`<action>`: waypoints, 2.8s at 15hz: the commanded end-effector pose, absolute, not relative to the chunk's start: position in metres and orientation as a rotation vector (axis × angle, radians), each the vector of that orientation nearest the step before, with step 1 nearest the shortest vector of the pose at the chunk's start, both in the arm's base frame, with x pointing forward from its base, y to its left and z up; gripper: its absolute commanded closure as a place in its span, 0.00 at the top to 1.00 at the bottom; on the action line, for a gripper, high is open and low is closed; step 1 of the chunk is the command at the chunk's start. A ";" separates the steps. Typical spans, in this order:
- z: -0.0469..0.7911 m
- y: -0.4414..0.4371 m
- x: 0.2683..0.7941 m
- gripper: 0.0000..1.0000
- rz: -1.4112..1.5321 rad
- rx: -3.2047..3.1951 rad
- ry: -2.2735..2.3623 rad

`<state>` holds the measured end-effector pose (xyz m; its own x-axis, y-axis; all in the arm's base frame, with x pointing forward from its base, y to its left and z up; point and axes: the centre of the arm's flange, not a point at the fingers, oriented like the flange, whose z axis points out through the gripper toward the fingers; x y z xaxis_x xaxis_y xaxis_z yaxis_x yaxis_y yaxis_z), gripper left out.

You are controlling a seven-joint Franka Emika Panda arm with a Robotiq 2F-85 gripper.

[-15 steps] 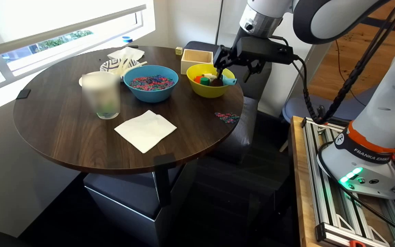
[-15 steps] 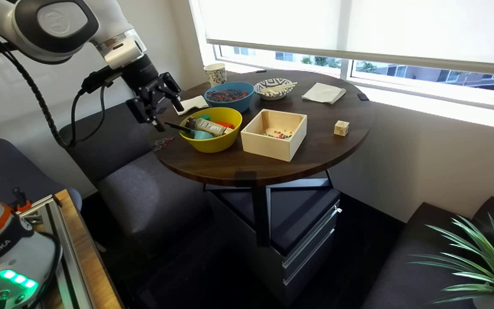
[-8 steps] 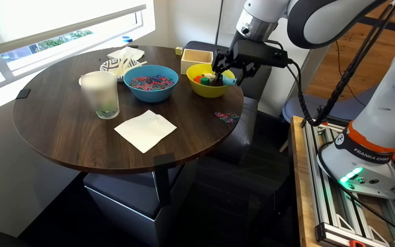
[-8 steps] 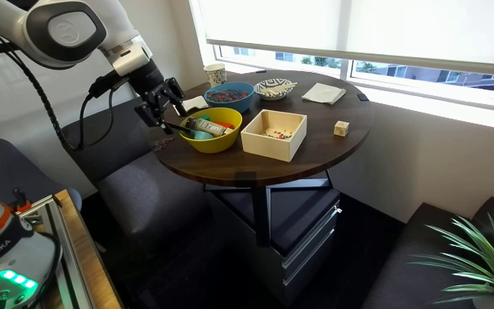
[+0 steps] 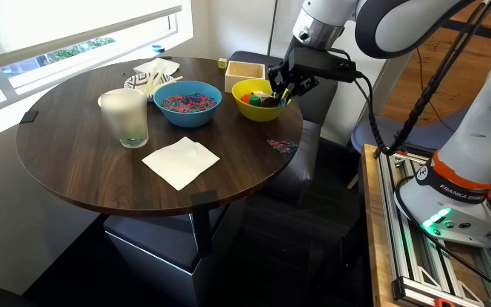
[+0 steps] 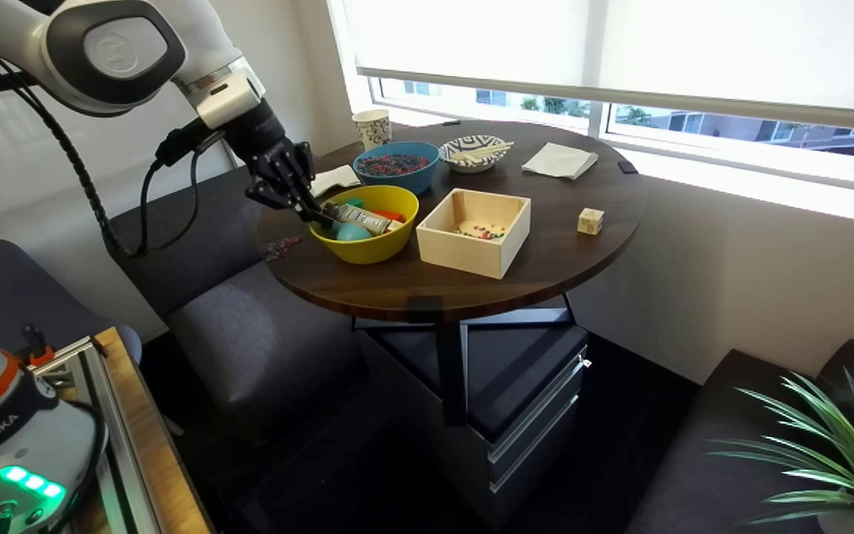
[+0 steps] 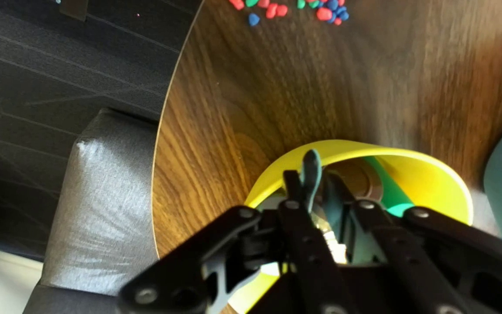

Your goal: Scoop up cereal from the blue bowl and pour them into the cup

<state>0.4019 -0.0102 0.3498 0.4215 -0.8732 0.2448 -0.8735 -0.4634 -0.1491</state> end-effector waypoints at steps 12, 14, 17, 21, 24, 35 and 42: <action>0.351 -0.008 0.399 0.54 0.301 2.858 -1.508; 0.349 -0.007 0.398 0.69 0.294 2.873 -1.499; 0.350 -0.007 0.397 0.32 0.315 2.868 -1.505; 0.350 -0.009 0.397 0.02 0.326 2.862 -1.523; 0.357 -0.010 0.395 0.00 0.342 2.849 -1.502; 0.452 -0.006 0.381 0.02 0.375 3.133 -0.743; 0.464 -0.008 0.391 0.02 0.379 3.143 -0.773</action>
